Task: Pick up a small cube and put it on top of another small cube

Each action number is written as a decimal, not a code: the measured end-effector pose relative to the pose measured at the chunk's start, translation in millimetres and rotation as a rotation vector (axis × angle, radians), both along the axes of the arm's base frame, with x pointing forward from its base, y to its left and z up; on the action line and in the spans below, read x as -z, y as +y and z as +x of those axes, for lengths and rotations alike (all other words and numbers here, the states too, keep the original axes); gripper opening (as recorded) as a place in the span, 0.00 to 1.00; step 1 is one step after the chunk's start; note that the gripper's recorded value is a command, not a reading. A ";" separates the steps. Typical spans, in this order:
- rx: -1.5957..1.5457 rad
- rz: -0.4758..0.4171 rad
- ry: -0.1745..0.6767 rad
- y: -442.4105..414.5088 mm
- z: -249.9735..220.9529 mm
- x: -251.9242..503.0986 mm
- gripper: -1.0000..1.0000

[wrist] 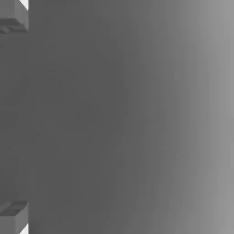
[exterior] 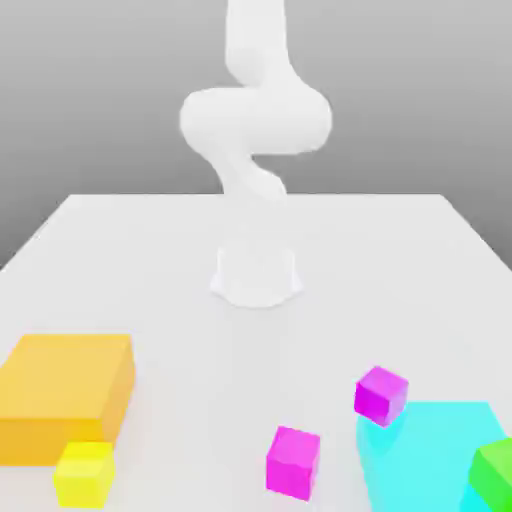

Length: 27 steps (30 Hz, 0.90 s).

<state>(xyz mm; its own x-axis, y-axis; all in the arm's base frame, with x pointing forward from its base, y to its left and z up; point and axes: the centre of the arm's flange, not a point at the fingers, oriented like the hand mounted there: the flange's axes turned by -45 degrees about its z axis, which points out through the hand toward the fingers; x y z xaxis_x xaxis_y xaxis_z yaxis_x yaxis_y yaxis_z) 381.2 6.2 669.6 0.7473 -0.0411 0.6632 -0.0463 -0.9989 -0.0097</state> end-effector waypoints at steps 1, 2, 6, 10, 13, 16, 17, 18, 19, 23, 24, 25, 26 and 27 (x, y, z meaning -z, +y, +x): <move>0.015 0.001 0.032 2.2 13.7 18.7 0.50; 0.029 0.002 0.063 4.1 26.0 37.2 0.50; 0.079 0.010 0.181 10.0 65.2 113.0 0.50; 0.126 0.023 0.296 14.4 90.0 192.4 0.50; 0.158 0.037 0.383 17.7 99.2 252.9 0.50; 0.188 0.054 0.469 21.5 100.4 313.0 0.50; 0.198 0.061 0.498 23.2 99.1 332.7 0.50; 0.206 0.068 0.527 25.2 96.9 352.2 0.50; 0.216 0.075 0.556 27.2 93.9 371.4 0.50; 0.253 0.112 0.672 35.9 74.2 444.5 0.50; 0.260 0.120 0.694 37.8 69.5 460.4 0.50; 0.264 0.125 0.705 38.7 67.6 474.0 0.50; 0.267 0.127 0.710 39.3 66.8 486.6 0.50; 0.268 0.129 0.713 39.6 66.4 498.8 0.50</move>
